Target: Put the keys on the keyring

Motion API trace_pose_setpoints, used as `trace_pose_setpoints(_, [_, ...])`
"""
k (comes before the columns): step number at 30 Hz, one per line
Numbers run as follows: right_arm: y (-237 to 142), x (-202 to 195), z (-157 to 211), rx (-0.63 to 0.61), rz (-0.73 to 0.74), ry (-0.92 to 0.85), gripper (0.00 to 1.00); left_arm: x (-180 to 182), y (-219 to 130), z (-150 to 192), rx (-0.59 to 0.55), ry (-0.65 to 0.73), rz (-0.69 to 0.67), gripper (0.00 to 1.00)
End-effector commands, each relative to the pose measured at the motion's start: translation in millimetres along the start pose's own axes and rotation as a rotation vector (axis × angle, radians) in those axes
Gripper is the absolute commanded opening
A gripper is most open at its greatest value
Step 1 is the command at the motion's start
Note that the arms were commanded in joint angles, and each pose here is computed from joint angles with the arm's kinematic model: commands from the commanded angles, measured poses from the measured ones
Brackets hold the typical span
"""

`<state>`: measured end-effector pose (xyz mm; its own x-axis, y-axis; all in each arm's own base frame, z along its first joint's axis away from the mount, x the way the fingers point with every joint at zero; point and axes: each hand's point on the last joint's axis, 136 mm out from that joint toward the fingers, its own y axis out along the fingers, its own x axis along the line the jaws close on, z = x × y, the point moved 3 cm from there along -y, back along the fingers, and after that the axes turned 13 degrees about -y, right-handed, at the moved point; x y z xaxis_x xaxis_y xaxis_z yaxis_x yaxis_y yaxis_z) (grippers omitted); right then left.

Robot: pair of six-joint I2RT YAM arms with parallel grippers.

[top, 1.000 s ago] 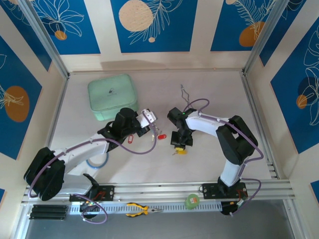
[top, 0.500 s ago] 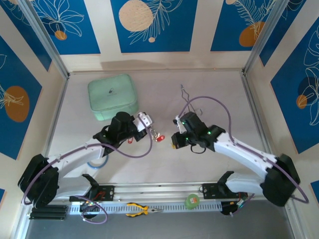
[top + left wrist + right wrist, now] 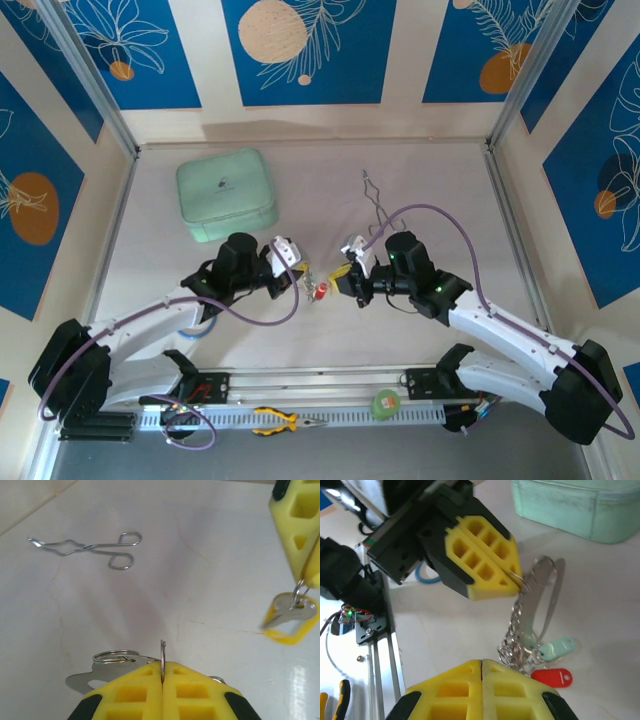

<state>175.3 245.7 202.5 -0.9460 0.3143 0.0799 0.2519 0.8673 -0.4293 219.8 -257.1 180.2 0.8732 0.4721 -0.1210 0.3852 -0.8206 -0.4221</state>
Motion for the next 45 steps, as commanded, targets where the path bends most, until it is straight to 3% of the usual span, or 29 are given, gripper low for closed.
trace_pose_setpoints(1, [1, 11, -6, -0.027, -0.047, -0.085, 0.00, -22, 1, -8, -0.028, -0.025, 0.151, 0.00])
trace_pose_setpoints(8, [4, 6, -9, -0.025, -0.013, -0.081, 0.00, -41, 5, -5, -0.007, -0.093, 0.313, 0.00])
trace_pose_setpoints(12, [9, -6, 3, 0.061, 0.059, -0.031, 0.00, -38, 9, -1, 0.008, -0.105, 0.288, 0.00])
trace_pose_setpoints(16, [1, -40, 40, 0.274, 0.308, 0.195, 0.00, -16, 12, 1, 0.013, -0.086, 0.126, 0.00])
trace_pose_setpoints(22, [-21, -55, 90, 0.674, 0.558, 0.576, 0.00, 6, 14, 7, 0.053, -0.058, -0.024, 0.00])
trace_pose_setpoints(26, [-21, -47, 106, 0.893, 0.551, 0.697, 0.00, 15, 15, 12, 0.077, -0.035, -0.082, 0.00])
trace_pose_setpoints(29, [-12, -41, 110, 0.968, 0.517, 0.717, 0.00, 17, 14, 12, 0.075, -0.012, -0.099, 0.00])
trace_pose_setpoints(38, [27, -45, 124, 1.006, 0.410, 0.784, 0.00, 14, 10, 10, 0.054, 0.013, -0.096, 0.00])
trace_pose_setpoints(45, [37, -47, 141, 1.020, 0.381, 0.850, 0.01, 13, 10, 9, 0.051, 0.016, -0.093, 0.00])
